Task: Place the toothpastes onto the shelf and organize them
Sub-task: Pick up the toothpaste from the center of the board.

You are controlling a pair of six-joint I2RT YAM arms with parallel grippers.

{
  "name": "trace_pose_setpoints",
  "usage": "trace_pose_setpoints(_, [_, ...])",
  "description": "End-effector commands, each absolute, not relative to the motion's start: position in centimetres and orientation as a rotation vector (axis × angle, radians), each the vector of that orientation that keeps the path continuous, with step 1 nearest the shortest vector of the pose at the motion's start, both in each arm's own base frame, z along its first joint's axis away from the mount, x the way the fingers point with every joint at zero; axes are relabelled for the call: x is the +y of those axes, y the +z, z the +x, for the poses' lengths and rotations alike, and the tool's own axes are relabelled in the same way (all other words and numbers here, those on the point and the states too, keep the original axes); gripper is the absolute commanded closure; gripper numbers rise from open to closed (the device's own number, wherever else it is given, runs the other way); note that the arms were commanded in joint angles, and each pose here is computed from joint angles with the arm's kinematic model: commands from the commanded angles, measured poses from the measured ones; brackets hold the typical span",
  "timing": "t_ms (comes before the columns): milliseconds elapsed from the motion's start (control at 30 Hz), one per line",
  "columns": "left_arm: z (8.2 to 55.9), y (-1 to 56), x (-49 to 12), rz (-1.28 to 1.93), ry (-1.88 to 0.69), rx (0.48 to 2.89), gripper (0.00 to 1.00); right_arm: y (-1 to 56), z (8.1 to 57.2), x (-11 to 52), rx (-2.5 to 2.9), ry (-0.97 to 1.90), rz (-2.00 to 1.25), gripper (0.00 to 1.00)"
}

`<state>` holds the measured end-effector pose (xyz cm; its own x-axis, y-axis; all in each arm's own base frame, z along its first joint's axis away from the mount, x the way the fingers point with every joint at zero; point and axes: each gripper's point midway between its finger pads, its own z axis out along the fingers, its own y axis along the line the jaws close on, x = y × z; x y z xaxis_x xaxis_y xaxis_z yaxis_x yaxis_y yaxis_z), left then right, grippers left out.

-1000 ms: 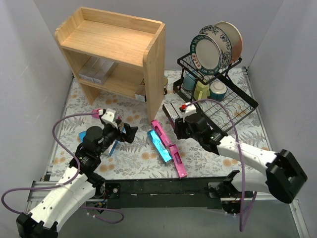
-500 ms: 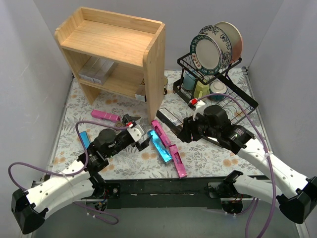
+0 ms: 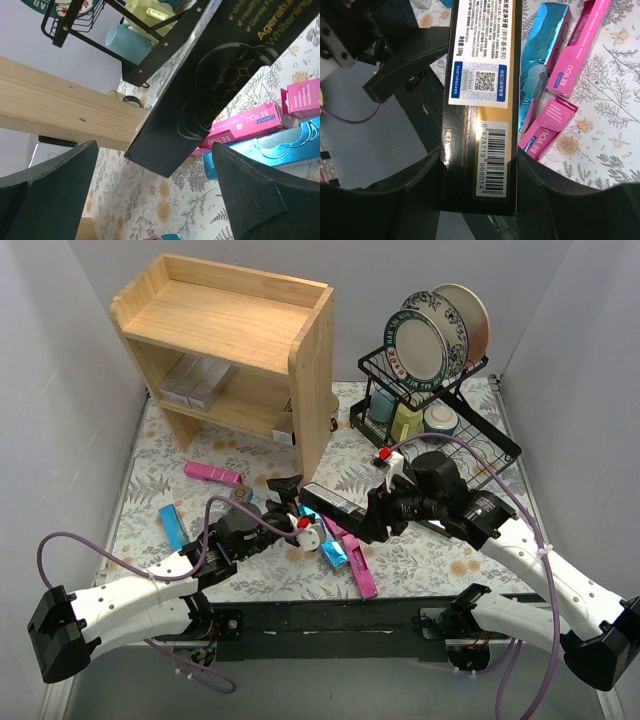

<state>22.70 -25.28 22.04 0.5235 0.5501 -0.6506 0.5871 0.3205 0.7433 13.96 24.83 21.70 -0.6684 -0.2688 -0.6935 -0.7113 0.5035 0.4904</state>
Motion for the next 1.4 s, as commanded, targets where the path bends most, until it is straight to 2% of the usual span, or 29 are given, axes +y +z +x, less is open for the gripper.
trace_pose_setpoints(0, [23.2, 23.7, -25.7, 1.336, 0.039, 1.037, 0.02, 25.6, 13.6, 26.1, 2.058, 1.172, -0.878, 0.65])
trace_pose_setpoints(233, [22.7, 22.9, -27.0, 1.393, -0.016, 1.038, 0.11, 25.0, 13.4, 26.3, 2.068, 1.193, -0.905, 0.64])
trace_pose_setpoints(333, [22.4, 22.3, -27.2, 1.404, -0.047, 1.062, 0.24, 25.2, 13.4, 26.5, 2.05, 1.205, -0.909, 0.63])
trace_pose_setpoints(367, [22.3, 22.2, -27.2, 1.403, -0.058, 1.072, 0.33, 25.1, 13.4, 26.5, 2.049, 1.206, -0.91, 0.62])
trace_pose_setpoints(567, [21.9, 21.4, -27.1, 1.397, -0.104, 1.127, 0.55, 24.4, 13.7, 26.7, 2.047, 1.197, -0.915, 0.56])
trace_pose_setpoints(600, [21.8, 21.4, -27.1, 1.393, -0.111, 1.136, 0.61, 24.4, 13.7, 26.7, 2.043, 1.198, -0.918, 0.52])
trace_pose_setpoints(667, [21.6, 21.1, -27.1, 1.383, -0.139, 1.165, 0.65, 24.5, 14.0, 26.7, 2.023, 1.185, -0.917, 0.47])
trace_pose_setpoints(700, [21.5, 21.1, -27.2, 1.379, -0.158, 1.174, 0.68, 24.3, 14.1, 26.7, 2.022, 1.178, -0.915, 0.41])
trace_pose_setpoints(800, [21.0, 20.2, -27.3, 1.365, -0.215, 1.233, 0.69, 24.7, 14.8, 26.6, 1.987, 1.144, -0.894, 0.32])
trace_pose_setpoints(1167, [18.7, 17.8, -28.4, 0.996, -0.652, 1.625, 0.71, 29.0, 20.1, 23.0, 1.725, 0.827, -0.594, 0.14])
trace_pose_setpoints(1333, [17.3, 18.1, -29.0, 0.793, -0.863, 1.737, 0.71, 31.4, 21.2, 21.8, 1.567, 0.788, -0.484, 0.08])
trace_pose_setpoints(1367, [17.2, 18.6, -29.1, 0.75, -0.9, 1.741, 0.71, 30.4, 21.1, 22.0, 1.582, 0.8, -0.491, 0.07])
